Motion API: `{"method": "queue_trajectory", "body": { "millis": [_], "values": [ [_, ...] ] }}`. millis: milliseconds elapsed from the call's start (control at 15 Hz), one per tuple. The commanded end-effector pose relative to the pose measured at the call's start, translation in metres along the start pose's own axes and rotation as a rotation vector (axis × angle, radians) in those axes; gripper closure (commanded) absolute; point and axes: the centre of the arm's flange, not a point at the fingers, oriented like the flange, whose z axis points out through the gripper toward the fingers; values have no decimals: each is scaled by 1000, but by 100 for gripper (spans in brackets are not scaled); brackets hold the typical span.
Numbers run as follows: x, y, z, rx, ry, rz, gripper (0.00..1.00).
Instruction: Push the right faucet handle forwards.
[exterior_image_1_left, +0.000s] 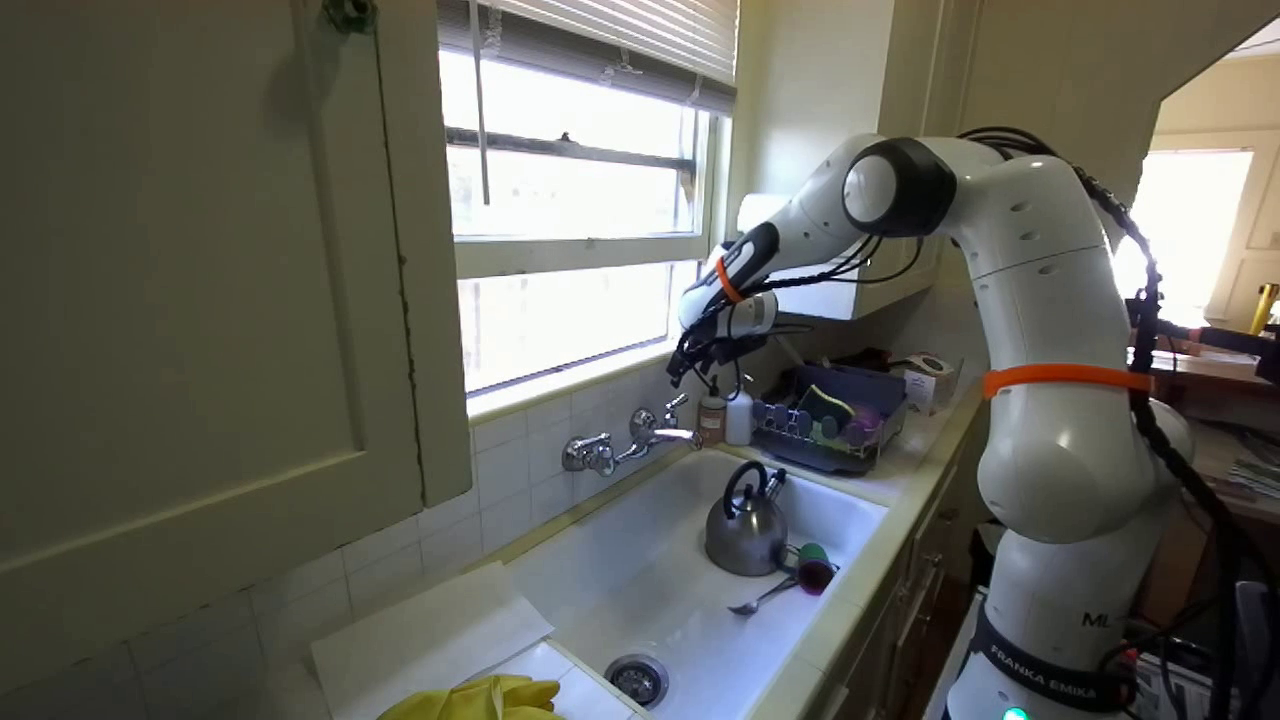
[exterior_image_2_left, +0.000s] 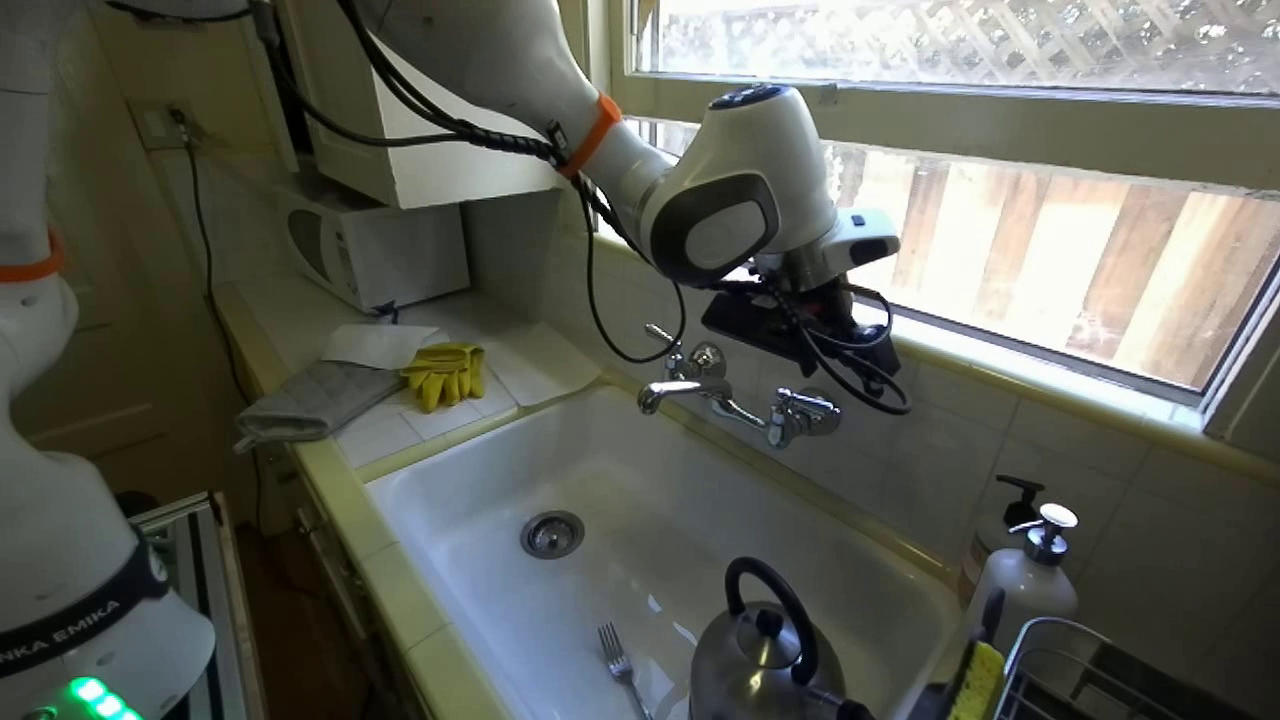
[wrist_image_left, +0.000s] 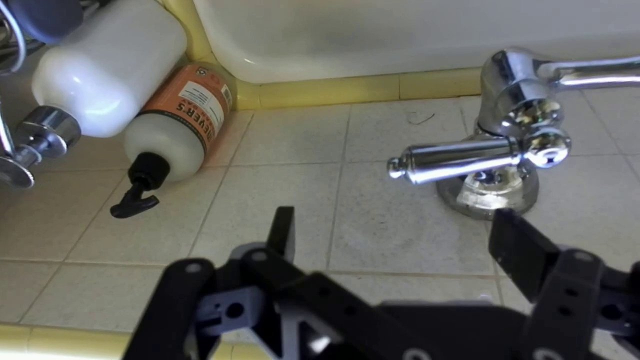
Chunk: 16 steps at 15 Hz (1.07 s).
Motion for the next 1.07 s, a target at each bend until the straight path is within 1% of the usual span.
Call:
{"method": "queue_trajectory", "body": {
  "millis": [0,400,733,1000],
  "values": [
    [10,8,23,1,6,-11,0],
    [9,11,45,-15,-29,-10,0],
    [8,17,46,-33,-87,-17,0],
    [7,14,42,9,-165,-43,0]
  ]
}}
